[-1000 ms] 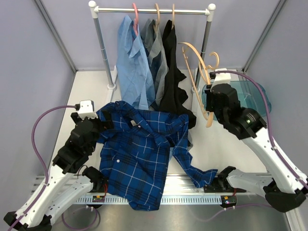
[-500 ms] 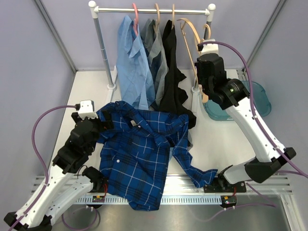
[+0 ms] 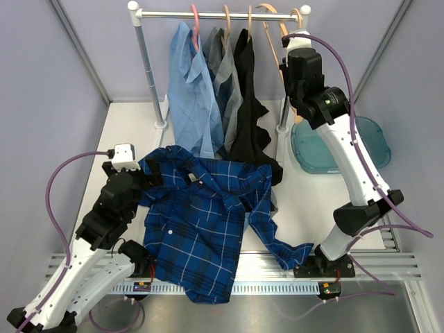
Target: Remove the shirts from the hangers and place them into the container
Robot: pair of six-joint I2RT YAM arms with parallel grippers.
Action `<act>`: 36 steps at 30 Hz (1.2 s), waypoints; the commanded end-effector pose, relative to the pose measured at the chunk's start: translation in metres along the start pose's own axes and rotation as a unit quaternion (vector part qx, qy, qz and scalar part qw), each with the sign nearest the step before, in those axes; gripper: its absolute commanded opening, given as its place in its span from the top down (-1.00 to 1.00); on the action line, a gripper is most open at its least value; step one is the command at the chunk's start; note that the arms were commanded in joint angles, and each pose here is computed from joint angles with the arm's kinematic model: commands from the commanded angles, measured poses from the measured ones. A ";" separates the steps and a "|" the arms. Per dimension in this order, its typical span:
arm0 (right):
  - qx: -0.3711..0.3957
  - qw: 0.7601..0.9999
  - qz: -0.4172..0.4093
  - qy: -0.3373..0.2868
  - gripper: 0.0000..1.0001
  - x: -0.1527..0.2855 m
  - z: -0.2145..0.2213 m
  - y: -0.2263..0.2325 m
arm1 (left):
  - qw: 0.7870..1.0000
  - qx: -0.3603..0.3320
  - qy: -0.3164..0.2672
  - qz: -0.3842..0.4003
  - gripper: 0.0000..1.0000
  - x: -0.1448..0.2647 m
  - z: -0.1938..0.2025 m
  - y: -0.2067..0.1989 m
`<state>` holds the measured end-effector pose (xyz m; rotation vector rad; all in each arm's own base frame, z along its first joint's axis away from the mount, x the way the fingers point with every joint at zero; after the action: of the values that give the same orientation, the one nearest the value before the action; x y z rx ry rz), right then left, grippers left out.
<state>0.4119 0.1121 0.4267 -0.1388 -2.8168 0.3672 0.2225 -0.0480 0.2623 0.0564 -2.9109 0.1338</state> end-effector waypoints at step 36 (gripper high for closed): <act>0.011 0.999 -0.029 0.035 1.00 -0.062 0.009 0.015 | 0.999 0.022 -0.010 0.025 -0.87 -0.002 -0.006 -0.008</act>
<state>0.4648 0.1219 0.4021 -0.0474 -2.7525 0.3562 0.2230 -0.0513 0.2614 0.0159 -2.9013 0.1602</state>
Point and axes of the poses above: each gripper's point midway between its finger pads, its own x axis back along the fingers, its own y axis along the line the jaws close on, z = x × y, the point moved 2 cm from there along x, back along the fingers, and after that the axes turned 1 degree about -x, right-handed, at the moved point
